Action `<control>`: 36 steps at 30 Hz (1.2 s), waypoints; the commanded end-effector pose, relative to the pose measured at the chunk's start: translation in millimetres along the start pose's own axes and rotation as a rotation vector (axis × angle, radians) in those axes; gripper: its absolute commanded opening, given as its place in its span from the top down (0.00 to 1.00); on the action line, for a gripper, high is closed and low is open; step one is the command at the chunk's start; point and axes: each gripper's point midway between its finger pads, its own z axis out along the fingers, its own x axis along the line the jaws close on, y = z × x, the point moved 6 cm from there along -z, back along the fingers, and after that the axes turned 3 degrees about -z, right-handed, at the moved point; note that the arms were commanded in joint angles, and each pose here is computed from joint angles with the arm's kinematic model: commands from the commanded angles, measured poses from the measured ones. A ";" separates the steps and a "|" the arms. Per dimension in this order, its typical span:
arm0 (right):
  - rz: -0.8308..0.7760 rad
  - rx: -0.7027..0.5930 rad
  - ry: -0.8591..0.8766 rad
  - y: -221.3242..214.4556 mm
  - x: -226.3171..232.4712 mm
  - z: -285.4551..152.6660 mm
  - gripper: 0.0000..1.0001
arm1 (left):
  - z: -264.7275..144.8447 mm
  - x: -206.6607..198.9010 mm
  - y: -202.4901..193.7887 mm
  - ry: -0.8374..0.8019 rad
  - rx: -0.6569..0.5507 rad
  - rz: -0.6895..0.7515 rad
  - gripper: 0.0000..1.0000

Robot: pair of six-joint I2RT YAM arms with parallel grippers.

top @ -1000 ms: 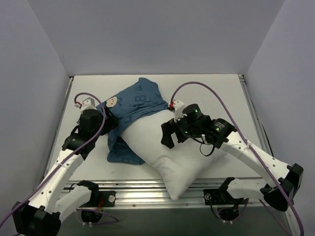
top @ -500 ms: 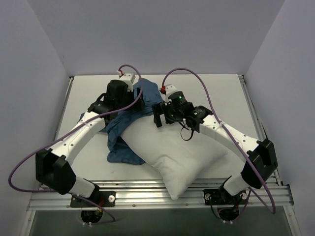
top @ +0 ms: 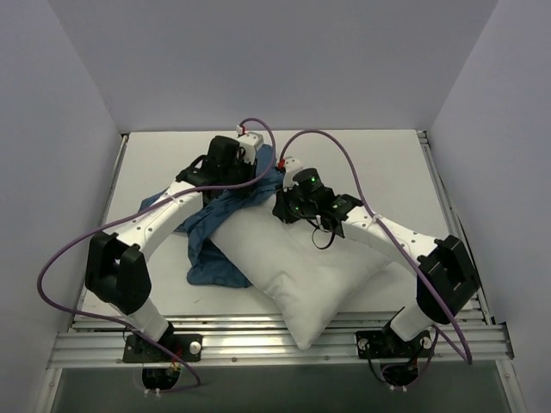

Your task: Remove the pillowcase from the pillow

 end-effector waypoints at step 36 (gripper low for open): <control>0.079 -0.148 -0.259 34.2 -15.8 -104.1 0.57 | -51.5 129.1 87.9 0.384 -0.384 -0.446 0.31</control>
